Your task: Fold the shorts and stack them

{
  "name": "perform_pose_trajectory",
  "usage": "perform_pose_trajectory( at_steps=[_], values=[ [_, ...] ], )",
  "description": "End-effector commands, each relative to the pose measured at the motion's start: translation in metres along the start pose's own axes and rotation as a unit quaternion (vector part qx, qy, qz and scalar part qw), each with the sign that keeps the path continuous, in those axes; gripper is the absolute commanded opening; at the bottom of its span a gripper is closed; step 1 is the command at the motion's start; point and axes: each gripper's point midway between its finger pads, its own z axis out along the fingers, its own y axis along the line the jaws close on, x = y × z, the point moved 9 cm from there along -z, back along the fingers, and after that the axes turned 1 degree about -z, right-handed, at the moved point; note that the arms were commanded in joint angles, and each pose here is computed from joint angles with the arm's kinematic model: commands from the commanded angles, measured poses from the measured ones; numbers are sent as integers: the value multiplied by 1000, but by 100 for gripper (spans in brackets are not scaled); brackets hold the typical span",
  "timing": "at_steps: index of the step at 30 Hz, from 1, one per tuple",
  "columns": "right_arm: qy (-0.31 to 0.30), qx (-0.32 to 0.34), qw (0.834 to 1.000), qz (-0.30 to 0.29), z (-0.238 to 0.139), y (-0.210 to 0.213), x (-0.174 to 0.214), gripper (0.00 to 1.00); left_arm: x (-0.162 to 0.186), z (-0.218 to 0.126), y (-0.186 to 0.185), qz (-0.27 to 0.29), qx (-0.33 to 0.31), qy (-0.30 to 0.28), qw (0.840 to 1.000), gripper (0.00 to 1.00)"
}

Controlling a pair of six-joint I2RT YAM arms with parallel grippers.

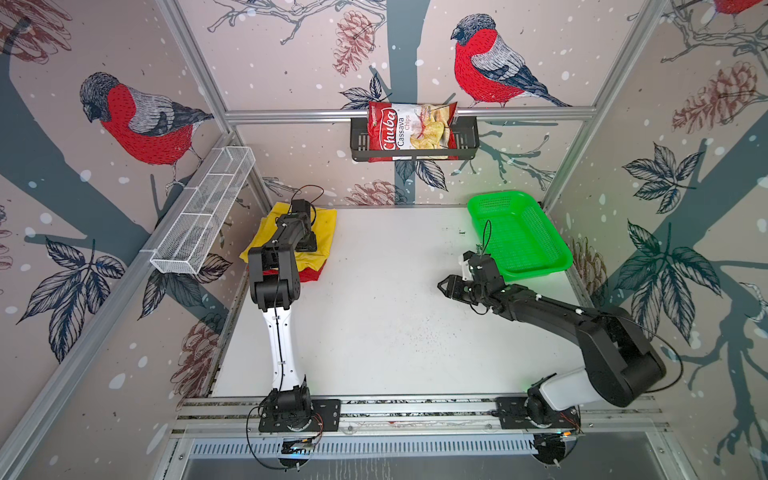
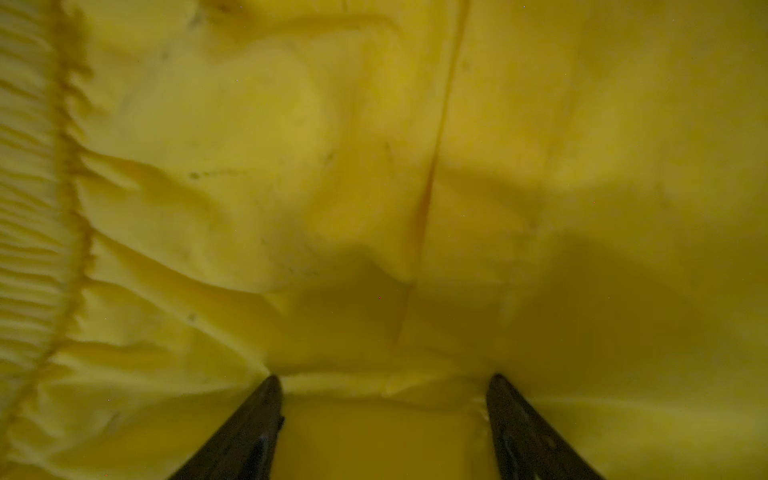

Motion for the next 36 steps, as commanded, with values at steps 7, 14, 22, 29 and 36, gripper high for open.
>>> perform_pose_trajectory(
  at_steps=[7,14,22,29,36],
  values=[
    [-15,-6,1000,-11,-5,3,-3,51,8,-24,-50,-17,90,-3,996,78],
    [-25,-7,1000,-17,-11,5,-6,51,-7,-53,-72,-12,94,-41,995,79],
    [-86,7,995,-56,-40,10,-39,57,-29,-166,-56,-12,93,-173,981,91],
    [-259,105,956,-87,-118,-21,-90,100,23,-255,-30,-1,161,-371,915,98],
    [-394,208,885,-132,-173,-62,-88,100,131,-236,1,-44,169,-547,819,98]
  ],
)
